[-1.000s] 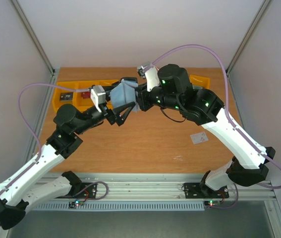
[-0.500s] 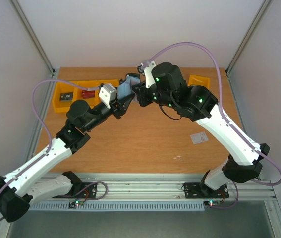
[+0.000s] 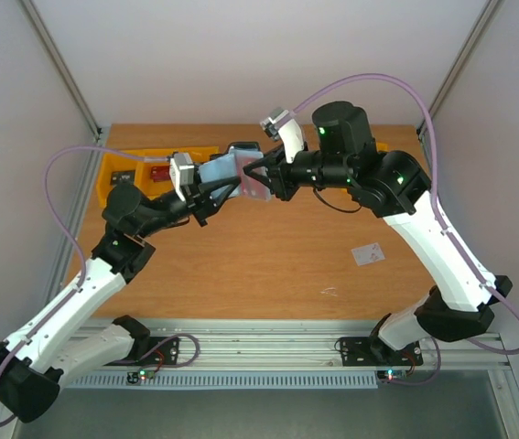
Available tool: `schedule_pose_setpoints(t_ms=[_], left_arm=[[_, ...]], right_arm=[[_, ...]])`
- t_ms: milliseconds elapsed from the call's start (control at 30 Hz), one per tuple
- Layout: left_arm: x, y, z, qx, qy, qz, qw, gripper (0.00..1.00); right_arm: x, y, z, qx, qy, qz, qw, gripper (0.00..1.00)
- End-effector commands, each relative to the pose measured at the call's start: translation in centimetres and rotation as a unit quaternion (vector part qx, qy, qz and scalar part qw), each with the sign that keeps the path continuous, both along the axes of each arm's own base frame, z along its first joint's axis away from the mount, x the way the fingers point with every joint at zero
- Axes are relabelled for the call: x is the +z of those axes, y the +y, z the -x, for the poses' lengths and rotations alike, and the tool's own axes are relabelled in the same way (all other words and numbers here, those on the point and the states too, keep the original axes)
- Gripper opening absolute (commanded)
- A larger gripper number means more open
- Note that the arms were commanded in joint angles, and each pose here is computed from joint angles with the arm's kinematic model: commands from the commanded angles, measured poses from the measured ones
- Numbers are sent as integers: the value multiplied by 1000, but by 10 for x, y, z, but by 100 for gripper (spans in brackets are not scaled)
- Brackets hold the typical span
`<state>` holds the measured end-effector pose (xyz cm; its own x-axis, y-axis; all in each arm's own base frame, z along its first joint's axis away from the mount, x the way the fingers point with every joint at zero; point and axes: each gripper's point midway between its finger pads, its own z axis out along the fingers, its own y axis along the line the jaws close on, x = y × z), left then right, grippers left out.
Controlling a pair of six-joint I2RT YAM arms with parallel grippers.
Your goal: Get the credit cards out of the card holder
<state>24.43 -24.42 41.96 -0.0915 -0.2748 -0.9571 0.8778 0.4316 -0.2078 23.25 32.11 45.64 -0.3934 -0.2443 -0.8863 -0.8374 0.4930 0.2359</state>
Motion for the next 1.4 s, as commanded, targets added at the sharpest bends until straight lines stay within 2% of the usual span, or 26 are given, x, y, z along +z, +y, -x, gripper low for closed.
schedule_pose_setpoints(t_ms=[0,33,100,133,233,300,367,467,667,900,1367], left_arm=[[21,-3,36,-86,-35,25,995,10],[23,-3,41,-96,-42,24,994,2],[24,-3,46,-102,-48,22,993,0],[24,-1,44,-96,-44,23,994,0],[25,5,33,-56,-32,33,997,0],[27,9,26,-33,-29,41,998,0],[28,10,26,-31,-30,42,998,0],[26,9,28,-35,-32,38,998,0],[29,10,33,-40,-44,39,997,0],[30,9,34,-44,-50,37,997,0],[30,1,42,-65,-63,32,995,0]], right_arm=[[32,-3,58,141,-20,-46,989,1],[33,-3,61,149,-21,-46,988,1],[33,-6,62,150,-25,-43,987,4],[31,-9,58,141,-28,-39,989,11],[23,-24,38,82,-40,-17,996,40],[19,-33,30,60,-38,-11,997,51],[17,-35,30,61,-36,-10,997,57],[16,-36,27,52,-38,-7,998,57],[17,-51,9,0,-50,-2,999,49],[13,-44,8,14,-34,-1,999,49],[4,-15,2,60,9,-23,998,78]])
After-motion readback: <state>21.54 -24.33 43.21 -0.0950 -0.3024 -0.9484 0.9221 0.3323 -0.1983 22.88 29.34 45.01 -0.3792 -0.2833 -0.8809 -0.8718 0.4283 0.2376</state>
